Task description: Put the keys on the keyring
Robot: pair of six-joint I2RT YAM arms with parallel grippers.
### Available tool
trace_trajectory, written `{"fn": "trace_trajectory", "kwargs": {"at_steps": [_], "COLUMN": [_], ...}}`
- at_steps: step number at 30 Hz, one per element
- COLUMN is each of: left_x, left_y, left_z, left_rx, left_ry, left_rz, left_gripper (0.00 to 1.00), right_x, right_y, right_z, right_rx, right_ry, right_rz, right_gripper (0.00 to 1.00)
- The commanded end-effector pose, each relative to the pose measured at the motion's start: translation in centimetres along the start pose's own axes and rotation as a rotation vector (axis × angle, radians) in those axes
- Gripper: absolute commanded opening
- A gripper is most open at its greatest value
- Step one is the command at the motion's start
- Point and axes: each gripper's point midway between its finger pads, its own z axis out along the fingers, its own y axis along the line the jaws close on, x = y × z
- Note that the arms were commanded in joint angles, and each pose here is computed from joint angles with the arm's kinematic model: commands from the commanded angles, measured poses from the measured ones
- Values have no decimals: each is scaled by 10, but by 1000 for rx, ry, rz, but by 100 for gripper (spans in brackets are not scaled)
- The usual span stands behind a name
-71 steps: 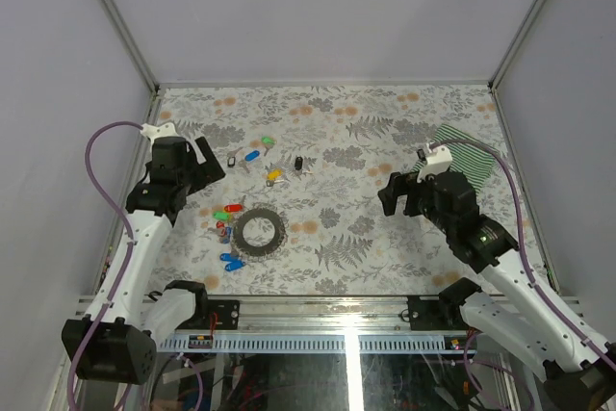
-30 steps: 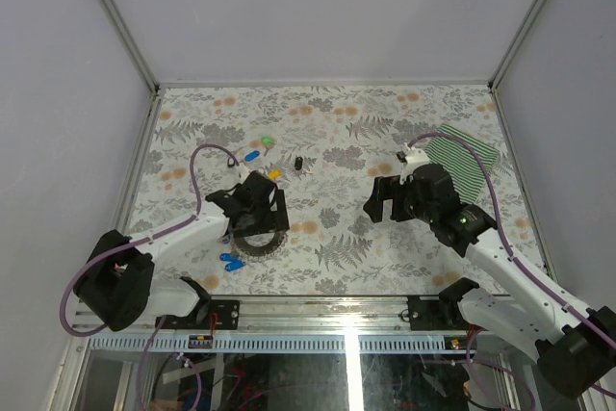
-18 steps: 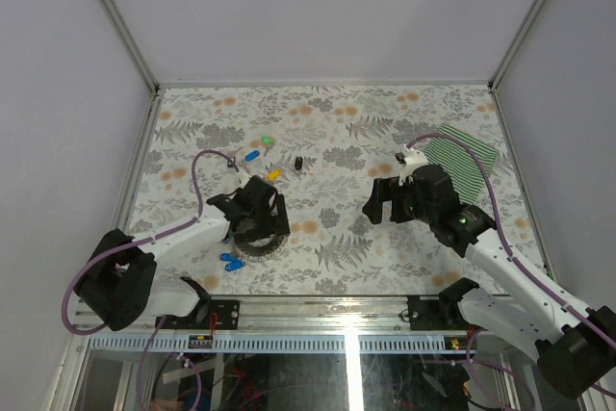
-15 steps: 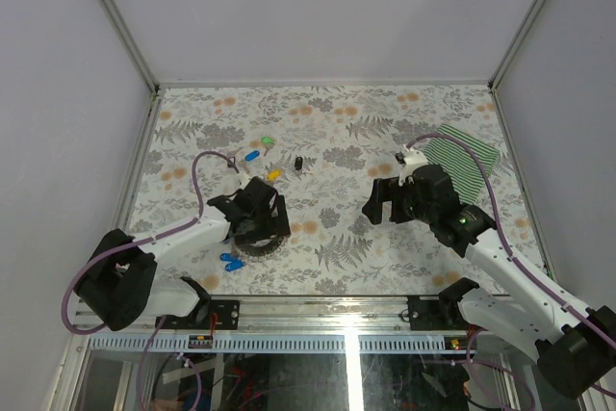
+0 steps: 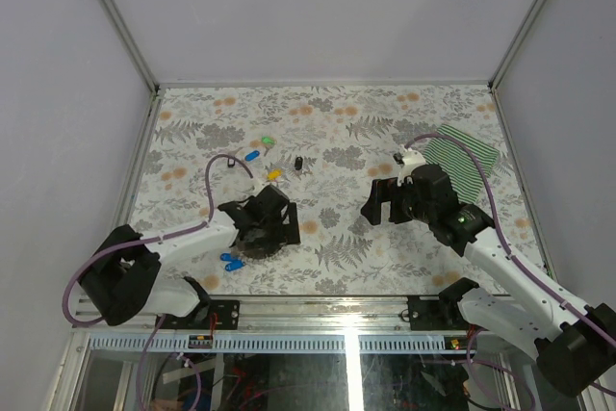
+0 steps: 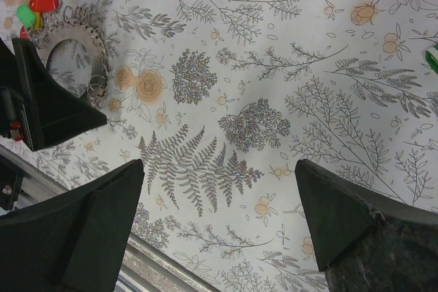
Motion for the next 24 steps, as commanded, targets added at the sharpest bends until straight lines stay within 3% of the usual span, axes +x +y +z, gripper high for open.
{"fn": "trace_trajectory", "kwargs": {"at_steps": [1,13,19,24], "left_x": [9,37,25,-4], "left_y": [-20,-101,-139,-142], "left_z": [1,6,6,-13], "left_rx": [43,165,219,216], "left_ry": [12,34,-6,-114], "left_rz": [8,149,233,264], "left_gripper": [100,100,100,100], "right_x": [-11,-17,-4,9], "right_y": [6,-19,-32,-37], "right_z": [-2,-10,-13,-15], "right_rx": [-27,112,178,198], "right_ry": [-35,-154,-149,-119], "right_rz": [4,153,217,232], "right_gripper": [99,100,99,97]}}
